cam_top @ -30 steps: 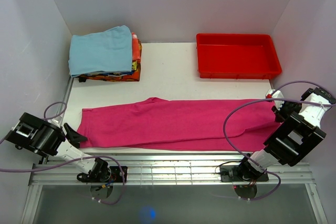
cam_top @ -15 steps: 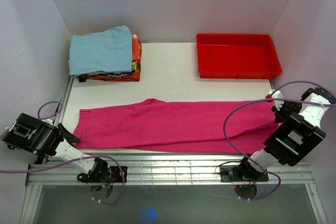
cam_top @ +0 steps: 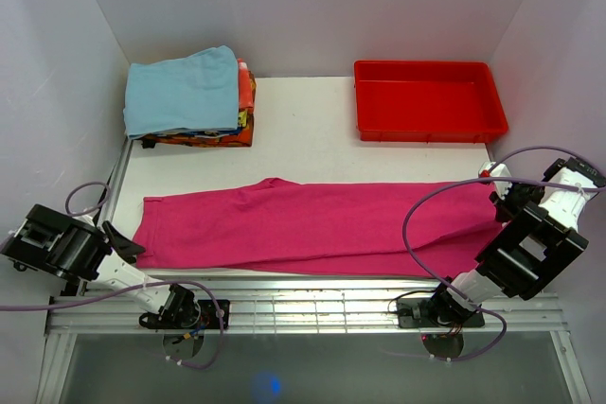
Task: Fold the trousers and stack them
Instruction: Fold the trousers
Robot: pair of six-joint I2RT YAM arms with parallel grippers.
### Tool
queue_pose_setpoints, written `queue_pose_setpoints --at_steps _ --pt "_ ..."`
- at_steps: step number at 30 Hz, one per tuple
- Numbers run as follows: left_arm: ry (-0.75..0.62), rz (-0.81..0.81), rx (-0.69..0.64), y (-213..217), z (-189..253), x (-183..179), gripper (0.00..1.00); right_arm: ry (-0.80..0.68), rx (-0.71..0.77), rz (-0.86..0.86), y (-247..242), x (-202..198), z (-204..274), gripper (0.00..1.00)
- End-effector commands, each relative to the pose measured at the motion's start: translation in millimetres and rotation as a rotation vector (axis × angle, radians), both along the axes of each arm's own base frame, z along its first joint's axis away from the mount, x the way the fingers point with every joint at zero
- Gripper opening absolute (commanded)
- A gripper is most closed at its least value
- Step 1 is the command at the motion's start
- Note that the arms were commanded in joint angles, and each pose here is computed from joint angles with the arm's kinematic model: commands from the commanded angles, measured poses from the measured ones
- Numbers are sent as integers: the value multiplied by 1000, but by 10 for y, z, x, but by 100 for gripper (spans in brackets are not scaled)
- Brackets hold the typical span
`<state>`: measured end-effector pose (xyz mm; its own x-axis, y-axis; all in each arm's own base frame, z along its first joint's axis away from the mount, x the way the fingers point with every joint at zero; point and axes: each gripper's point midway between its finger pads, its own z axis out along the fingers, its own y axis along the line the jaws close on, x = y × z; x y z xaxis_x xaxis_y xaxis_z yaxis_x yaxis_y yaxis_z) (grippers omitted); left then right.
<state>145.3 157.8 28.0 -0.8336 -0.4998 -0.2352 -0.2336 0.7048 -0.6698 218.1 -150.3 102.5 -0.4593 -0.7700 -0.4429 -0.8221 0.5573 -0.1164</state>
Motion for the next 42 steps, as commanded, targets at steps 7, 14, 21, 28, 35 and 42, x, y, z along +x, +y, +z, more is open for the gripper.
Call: queue_pose_setpoints --at_steps 7,14,21,28,35,42 --pt "19 -24 -53 -186 -334 -15 62 -23 -20 12 -52 50 135 8" --pt "9 1 -19 -66 -145 -18 50 -27 -21 14 -60 68 141 8" --pt "-52 4 45 86 182 38 25 -38 -11 14 -63 110 147 8" --pt "-98 2 23 142 372 234 0 -49 9 12 -48 141 147 8" --pt "-164 -35 62 182 722 620 0 -68 39 27 8 172 230 8" --pt "-249 -76 207 545 1139 1181 0 -68 81 41 29 102 308 8"
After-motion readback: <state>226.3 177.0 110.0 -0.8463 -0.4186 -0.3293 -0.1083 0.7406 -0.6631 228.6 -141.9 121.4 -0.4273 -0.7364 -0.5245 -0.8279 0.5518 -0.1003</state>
